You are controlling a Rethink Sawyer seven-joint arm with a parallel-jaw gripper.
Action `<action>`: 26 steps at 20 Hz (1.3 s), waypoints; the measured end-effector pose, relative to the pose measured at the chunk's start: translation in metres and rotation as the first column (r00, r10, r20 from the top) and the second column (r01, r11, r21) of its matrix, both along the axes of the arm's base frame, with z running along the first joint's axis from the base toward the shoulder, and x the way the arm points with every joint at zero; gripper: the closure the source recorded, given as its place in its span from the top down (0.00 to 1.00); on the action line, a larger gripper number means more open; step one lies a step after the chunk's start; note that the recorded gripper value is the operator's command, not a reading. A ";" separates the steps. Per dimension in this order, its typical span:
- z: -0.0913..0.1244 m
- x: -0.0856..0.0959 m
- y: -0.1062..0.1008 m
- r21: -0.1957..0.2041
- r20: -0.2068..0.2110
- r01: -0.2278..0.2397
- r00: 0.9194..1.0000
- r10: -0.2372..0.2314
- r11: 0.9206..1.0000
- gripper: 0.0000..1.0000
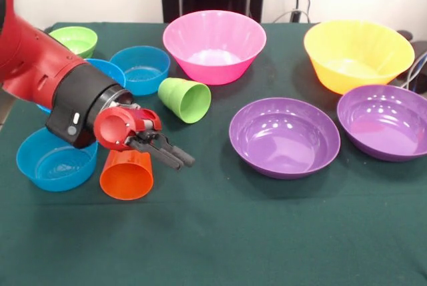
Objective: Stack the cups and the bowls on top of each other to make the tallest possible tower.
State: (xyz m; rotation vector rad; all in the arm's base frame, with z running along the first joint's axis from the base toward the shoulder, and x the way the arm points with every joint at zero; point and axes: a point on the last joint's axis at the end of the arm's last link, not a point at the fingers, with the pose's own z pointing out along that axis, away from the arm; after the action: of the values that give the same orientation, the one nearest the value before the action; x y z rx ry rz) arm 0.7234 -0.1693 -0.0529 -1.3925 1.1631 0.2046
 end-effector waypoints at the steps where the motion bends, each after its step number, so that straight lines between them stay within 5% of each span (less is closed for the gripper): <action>1: 0.000 -0.001 -0.001 -0.003 -0.002 0.001 1.000 -0.001 1.000 1.00; 7: 0.004 -0.008 -0.020 -0.050 -0.026 0.032 0.999 -0.034 0.998 1.00; 16: 0.014 -0.015 -0.032 -0.050 -0.037 0.132 0.990 -0.134 0.990 1.00; 18: 0.019 -0.017 -0.035 -0.061 -0.022 0.172 0.985 -0.173 0.983 1.00; 26: 0.021 -0.027 -0.034 -0.113 0.049 0.216 0.976 -0.212 0.970 1.00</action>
State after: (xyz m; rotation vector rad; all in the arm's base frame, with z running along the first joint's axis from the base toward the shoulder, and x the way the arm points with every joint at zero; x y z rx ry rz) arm 0.6964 -0.2037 -0.0315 -1.3545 1.3018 -0.0436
